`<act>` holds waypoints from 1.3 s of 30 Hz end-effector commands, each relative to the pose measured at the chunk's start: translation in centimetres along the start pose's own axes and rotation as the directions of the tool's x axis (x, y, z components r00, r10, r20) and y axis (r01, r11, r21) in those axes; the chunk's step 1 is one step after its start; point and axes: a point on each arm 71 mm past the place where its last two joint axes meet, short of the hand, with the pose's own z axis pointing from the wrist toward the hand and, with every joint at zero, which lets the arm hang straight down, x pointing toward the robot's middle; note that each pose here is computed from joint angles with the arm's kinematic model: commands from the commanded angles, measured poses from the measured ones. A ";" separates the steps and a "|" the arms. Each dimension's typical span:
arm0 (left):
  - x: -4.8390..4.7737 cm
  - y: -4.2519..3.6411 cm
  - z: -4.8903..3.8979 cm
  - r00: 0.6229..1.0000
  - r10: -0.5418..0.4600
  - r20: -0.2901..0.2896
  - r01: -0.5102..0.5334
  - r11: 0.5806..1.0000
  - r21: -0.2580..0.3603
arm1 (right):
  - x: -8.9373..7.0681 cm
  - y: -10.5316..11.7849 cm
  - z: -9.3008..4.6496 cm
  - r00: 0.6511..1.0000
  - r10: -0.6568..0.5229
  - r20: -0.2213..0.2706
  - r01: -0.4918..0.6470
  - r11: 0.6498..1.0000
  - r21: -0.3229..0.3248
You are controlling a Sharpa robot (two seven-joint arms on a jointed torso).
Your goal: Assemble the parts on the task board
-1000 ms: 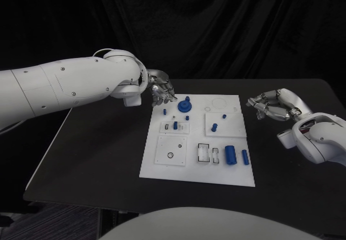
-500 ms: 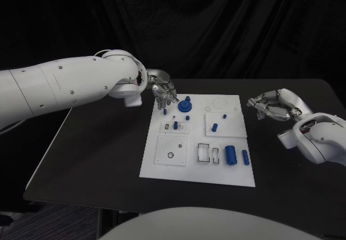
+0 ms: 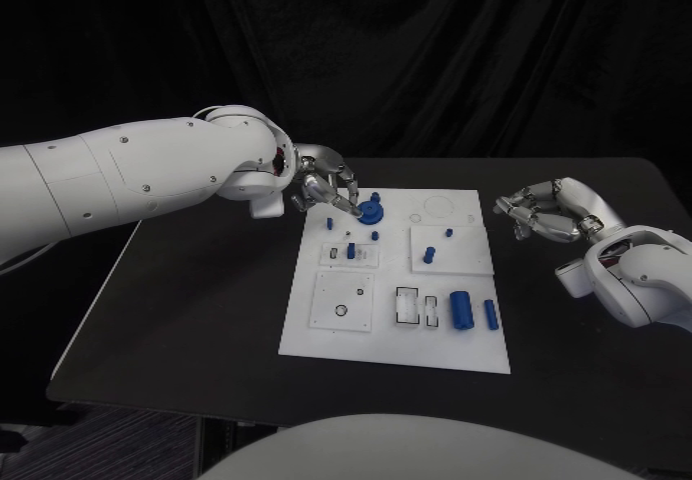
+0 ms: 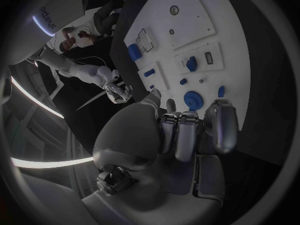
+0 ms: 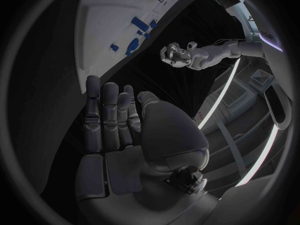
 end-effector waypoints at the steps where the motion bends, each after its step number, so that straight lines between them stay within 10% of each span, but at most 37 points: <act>1: 0.12 -0.05 0.08 1.000 -0.007 0.001 0.007 1.000 0.000 | 0.0 -0.2 -0.1 1.000 -0.001 -0.010 0.001 1.000 0.013; 22: 2.01 0.51 0.80 0.995 0.021 -0.097 -0.048 0.957 -0.287 | 0.1 -0.2 -0.1 1.000 0.001 -0.015 -0.001 1.000 0.012; 39: 3.41 0.05 2.88 0.990 0.024 -0.136 -0.069 0.939 -0.337 | 0.1 0.0 -0.2 1.000 0.000 -0.007 0.000 1.000 0.000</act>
